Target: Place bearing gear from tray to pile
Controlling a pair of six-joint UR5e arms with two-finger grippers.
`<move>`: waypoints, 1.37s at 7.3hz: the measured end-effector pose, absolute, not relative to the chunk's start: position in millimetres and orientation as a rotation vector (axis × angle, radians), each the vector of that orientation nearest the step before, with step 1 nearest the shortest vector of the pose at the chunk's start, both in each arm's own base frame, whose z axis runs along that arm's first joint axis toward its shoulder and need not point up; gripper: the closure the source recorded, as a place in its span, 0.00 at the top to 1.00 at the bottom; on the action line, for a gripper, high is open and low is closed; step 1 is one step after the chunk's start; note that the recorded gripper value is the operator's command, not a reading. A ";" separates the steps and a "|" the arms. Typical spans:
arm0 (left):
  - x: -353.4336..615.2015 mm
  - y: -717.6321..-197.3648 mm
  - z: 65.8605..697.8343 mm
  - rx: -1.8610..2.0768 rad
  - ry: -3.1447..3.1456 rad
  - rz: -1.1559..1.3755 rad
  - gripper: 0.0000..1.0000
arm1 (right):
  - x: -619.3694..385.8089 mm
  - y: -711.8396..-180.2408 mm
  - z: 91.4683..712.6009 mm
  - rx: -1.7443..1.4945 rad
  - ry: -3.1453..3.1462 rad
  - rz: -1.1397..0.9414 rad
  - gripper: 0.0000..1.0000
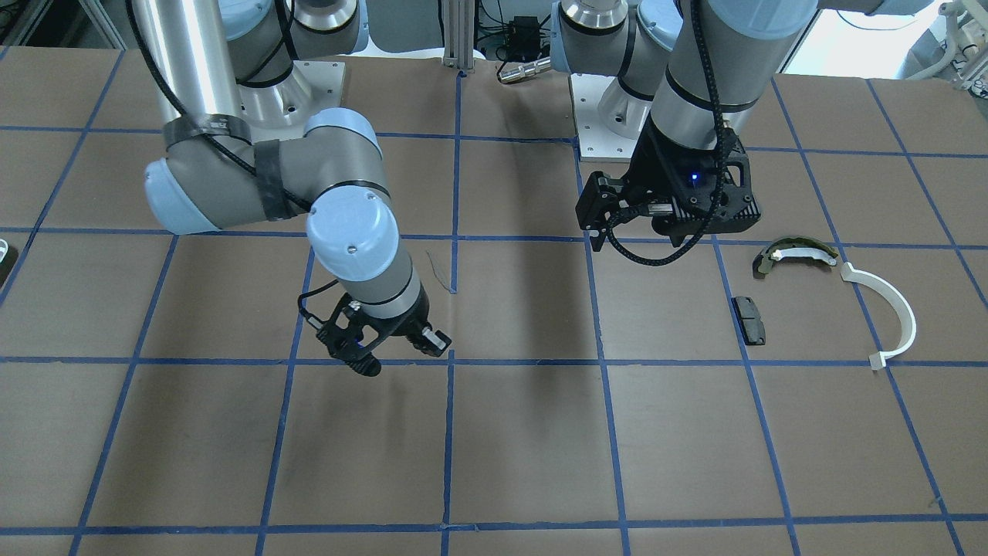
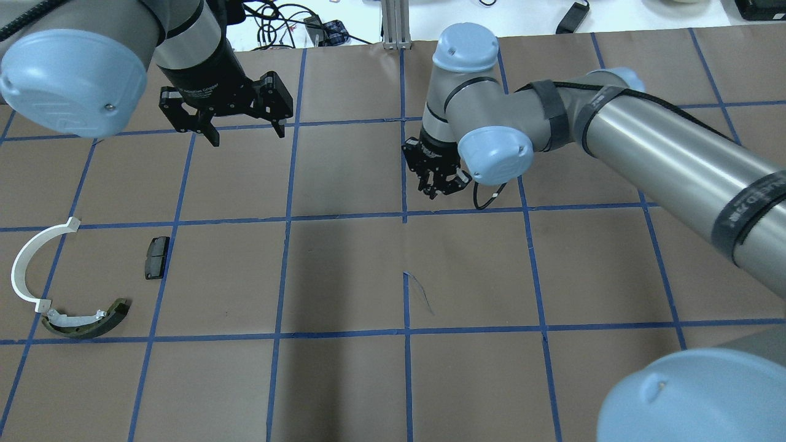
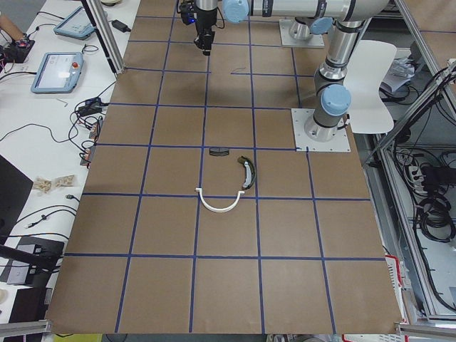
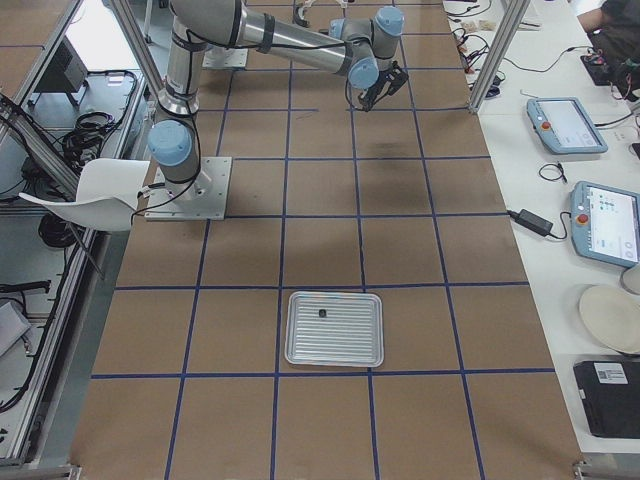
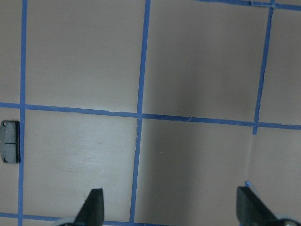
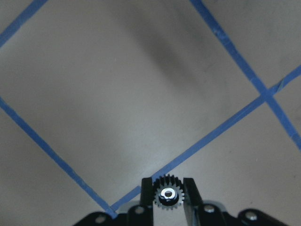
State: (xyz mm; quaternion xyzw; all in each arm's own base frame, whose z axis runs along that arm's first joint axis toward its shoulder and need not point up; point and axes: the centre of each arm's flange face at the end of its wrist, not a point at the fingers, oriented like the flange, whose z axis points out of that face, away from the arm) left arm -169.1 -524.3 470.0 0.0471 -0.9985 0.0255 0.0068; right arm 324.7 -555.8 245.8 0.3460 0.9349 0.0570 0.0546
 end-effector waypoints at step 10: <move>-169.1 -524.4 465.6 0.149 -3.125 0.067 1.00 | 393.1 -515.3 202.8 1.046 2.873 0.250 1.00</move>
